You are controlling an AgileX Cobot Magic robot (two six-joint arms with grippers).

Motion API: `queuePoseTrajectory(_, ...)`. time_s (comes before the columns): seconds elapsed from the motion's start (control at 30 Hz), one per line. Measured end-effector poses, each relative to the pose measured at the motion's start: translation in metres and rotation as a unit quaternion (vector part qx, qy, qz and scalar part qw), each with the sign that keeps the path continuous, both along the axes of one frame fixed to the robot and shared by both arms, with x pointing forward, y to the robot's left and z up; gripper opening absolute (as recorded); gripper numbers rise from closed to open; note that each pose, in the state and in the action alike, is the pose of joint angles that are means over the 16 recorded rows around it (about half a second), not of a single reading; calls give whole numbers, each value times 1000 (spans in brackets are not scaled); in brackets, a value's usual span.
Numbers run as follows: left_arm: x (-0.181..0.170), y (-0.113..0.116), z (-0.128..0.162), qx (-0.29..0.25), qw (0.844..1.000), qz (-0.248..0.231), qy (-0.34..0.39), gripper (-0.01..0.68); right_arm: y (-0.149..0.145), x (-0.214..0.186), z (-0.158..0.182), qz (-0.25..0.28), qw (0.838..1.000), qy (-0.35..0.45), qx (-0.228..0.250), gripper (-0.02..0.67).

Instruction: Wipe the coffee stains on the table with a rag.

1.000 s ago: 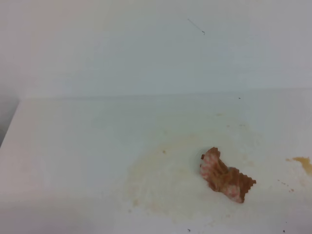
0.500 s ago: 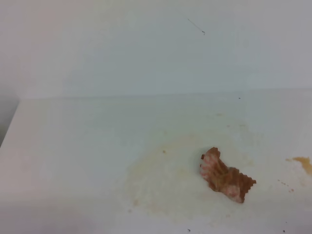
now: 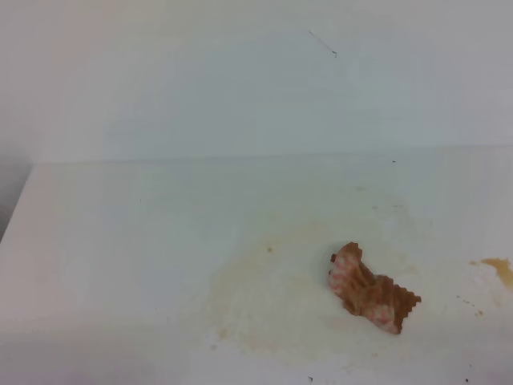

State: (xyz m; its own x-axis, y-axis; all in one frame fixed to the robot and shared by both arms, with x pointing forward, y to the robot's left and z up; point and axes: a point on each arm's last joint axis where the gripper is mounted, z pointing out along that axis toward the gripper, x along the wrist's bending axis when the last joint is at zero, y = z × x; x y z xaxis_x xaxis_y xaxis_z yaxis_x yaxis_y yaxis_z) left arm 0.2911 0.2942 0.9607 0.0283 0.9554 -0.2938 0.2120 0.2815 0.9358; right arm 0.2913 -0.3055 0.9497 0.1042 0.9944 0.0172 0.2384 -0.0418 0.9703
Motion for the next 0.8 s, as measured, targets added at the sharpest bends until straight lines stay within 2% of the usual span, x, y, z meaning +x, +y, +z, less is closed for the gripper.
queuePoseTrajectory(0.8,0,0,1,0,1000,0,-1,-5,0,0,0,0,1000,0,0,-2)
